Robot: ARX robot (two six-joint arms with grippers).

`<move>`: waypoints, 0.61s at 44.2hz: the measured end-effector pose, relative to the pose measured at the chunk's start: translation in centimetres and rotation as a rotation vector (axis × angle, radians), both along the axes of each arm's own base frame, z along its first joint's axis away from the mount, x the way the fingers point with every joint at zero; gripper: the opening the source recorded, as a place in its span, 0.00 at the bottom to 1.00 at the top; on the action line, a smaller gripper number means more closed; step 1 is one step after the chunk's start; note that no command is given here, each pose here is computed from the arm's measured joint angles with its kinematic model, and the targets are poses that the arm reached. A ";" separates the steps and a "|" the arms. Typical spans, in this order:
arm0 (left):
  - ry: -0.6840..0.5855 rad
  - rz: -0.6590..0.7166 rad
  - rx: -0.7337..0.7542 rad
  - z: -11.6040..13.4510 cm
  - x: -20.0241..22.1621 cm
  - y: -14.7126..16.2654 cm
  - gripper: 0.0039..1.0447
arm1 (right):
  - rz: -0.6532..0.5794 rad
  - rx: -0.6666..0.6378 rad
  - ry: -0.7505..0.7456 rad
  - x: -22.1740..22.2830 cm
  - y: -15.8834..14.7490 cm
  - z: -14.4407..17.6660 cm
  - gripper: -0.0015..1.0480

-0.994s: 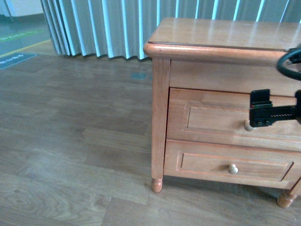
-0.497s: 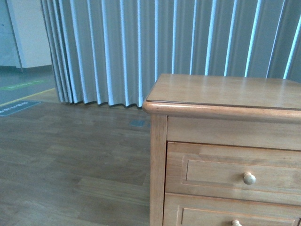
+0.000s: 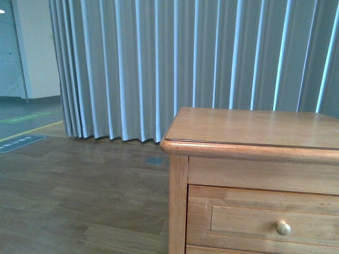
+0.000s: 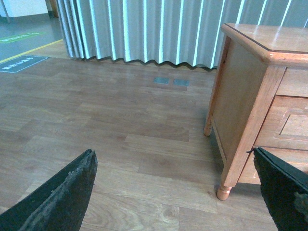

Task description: Put charger into drawer

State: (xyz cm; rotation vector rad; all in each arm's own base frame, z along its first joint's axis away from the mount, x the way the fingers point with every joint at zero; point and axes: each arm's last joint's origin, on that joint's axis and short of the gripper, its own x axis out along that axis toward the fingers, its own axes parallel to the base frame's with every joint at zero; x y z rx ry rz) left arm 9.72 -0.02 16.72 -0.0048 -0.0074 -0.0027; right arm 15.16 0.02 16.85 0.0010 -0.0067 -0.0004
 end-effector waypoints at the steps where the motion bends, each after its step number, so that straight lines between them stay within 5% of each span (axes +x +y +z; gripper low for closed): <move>1: 0.000 0.000 0.000 0.0 0.0 0.0 0.94 | 0.000 0.000 0.008 -0.2 0.0 -0.3 0.02; 27: 0.000 0.000 0.000 0.0 0.0 0.0 0.94 | 0.001 0.000 0.001 -2.7 0.0 -0.1 0.02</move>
